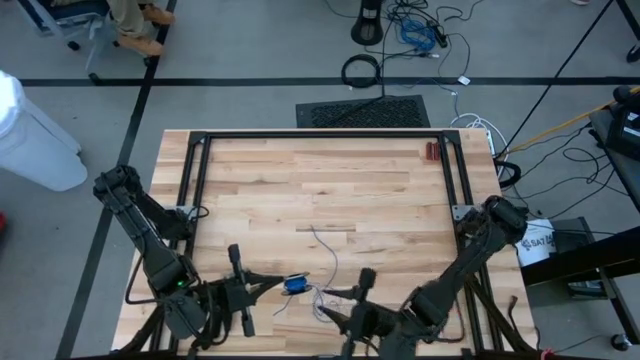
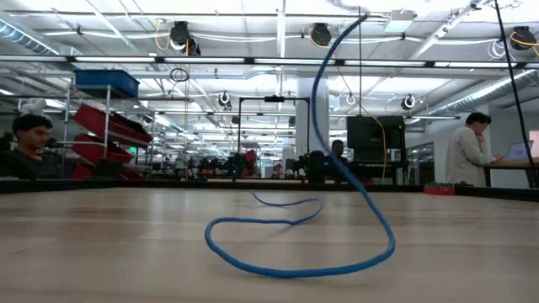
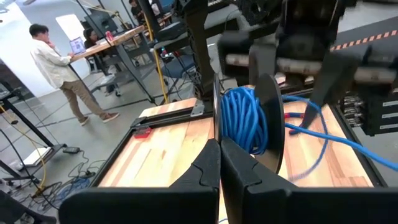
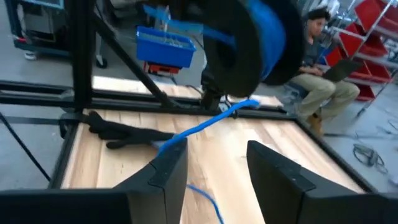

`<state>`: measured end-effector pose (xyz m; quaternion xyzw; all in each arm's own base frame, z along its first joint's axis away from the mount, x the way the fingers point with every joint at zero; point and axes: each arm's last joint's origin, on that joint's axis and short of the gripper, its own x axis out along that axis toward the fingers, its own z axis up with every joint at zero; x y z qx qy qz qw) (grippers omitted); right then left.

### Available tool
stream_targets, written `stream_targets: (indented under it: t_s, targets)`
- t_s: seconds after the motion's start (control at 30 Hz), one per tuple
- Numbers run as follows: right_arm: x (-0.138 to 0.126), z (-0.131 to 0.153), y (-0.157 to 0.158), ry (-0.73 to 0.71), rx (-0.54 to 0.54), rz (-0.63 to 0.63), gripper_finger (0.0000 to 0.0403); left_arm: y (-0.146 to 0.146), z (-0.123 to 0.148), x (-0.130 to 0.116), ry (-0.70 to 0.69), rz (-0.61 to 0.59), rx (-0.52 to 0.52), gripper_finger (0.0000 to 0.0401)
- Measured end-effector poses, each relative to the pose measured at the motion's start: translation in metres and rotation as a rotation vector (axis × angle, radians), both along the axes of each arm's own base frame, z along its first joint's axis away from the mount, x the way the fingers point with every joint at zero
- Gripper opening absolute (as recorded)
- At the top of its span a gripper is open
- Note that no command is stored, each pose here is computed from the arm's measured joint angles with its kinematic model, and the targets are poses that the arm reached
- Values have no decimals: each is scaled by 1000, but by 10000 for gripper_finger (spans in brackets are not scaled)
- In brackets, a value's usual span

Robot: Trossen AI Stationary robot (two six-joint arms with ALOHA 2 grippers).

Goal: Coil cords
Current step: Uncoil the blue wire from the black spool

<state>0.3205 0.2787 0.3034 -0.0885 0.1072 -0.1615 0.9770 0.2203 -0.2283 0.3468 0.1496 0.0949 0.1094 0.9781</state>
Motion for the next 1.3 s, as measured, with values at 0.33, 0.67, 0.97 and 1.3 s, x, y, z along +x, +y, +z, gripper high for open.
stream_targets:
  t_s: [0.33,0.67,0.97,1.3]
  targets:
    - [-18,10,18,-36,15,76,151,0,0,0,0,0,0,1]
    - [15,-7,-2,-9,66,50,151,0,0,0,-1,-1,-3,1]
    - [17,-9,-6,-30,44,-34,149,0,0,0,-1,-1,-3,1]
    - [19,-12,-6,-35,43,-49,146,0,0,0,-2,-2,-5,1]
